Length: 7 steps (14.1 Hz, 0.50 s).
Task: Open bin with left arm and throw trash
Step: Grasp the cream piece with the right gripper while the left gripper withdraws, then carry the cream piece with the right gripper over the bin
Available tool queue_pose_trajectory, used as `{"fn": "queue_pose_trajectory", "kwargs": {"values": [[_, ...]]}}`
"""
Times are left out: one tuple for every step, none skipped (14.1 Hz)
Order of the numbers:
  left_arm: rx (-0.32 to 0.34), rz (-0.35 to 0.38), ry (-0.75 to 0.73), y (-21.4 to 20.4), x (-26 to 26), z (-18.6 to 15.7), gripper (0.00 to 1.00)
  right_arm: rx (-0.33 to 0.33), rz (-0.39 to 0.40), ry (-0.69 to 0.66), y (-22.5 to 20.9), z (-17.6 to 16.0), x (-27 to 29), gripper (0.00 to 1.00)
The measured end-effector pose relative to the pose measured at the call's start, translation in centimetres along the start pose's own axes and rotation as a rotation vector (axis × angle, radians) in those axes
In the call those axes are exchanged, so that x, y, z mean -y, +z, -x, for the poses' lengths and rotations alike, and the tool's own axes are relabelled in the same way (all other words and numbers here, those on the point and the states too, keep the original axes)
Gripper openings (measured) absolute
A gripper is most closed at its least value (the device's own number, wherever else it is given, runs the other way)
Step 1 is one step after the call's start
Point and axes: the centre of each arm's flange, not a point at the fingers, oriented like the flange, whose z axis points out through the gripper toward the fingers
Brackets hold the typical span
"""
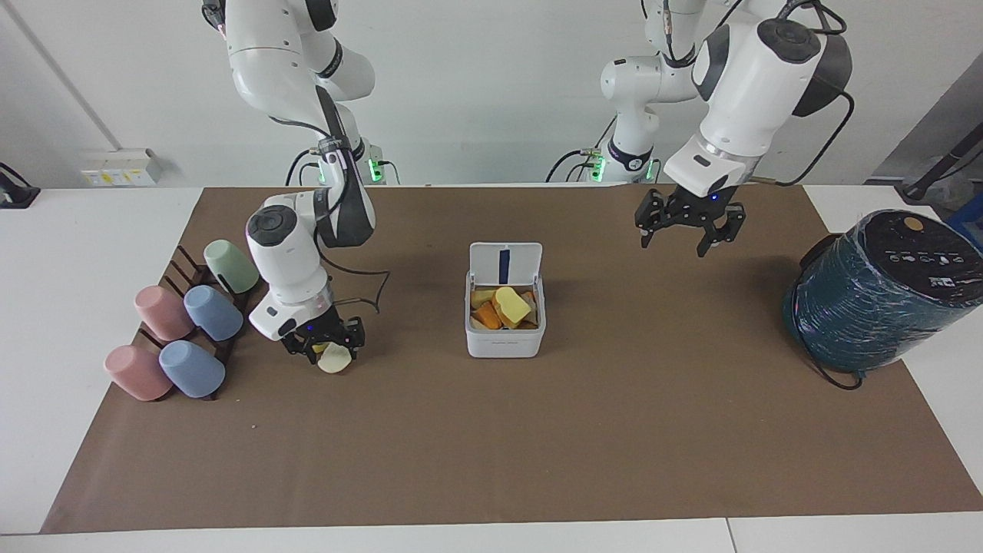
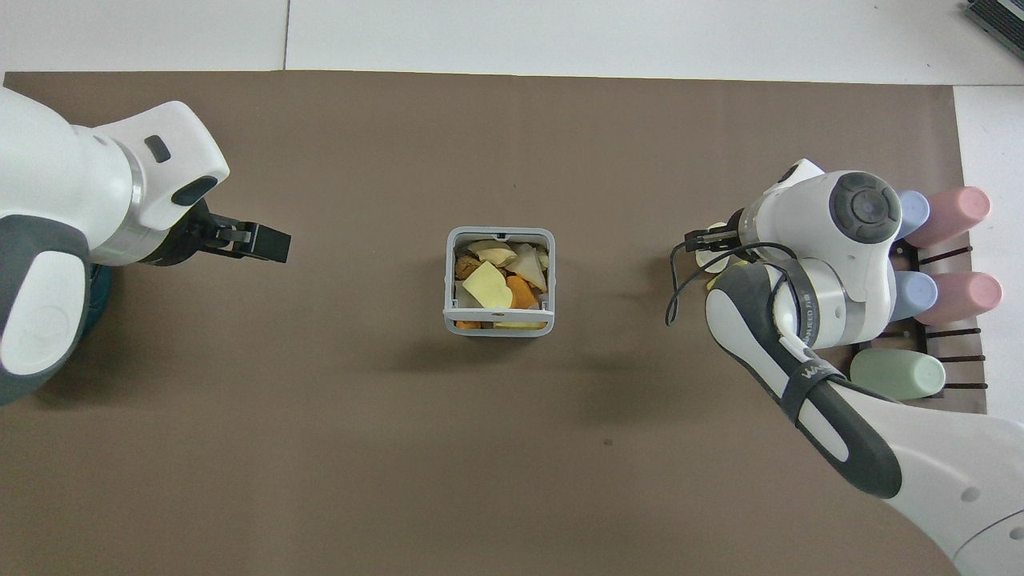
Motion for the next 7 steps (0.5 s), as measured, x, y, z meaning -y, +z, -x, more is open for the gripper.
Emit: {"fn": "queue_pose_trajectory", "kwargs": {"values": [[0.018, -0.012, -0.004, -0.7, 0.3, 0.8, 1.0, -0.001, 0.0, 0.0, 0.0, 0.0, 0.0, 0.51], [0.03, -0.029, -0.007, -1.4, 0.5, 1.4, 1.0, -0.002, 0.0, 0.0, 0.0, 0.0, 0.0, 0.41], [0.033, -0.038, -0.012, -1.9, 0.9, 1.9, 1.0, -0.002, 0.0, 0.0, 0.0, 0.0, 0.0, 0.3], [0.03, -0.042, -0.019, -2.4, 1.2, 2.1, 1.0, -0.001, 0.0, 0.0, 0.0, 0.0, 0.0, 0.19], [0.029, -0.043, -0.024, -2.5, 1.4, 2.2, 1.0, -0.001, 0.0, 0.0, 0.0, 0.0, 0.0, 0.09], [0.029, -0.043, -0.027, -2.5, 1.6, 2.2, 1.0, -0.001, 0.0, 0.0, -0.1, -0.1, 0.0, 0.07], [0.03, -0.043, -0.028, -2.5, 1.6, 2.2, 1.0, 0.009, 0.001, 0.0, -0.3, -0.2, 0.0, 0.06]]}}
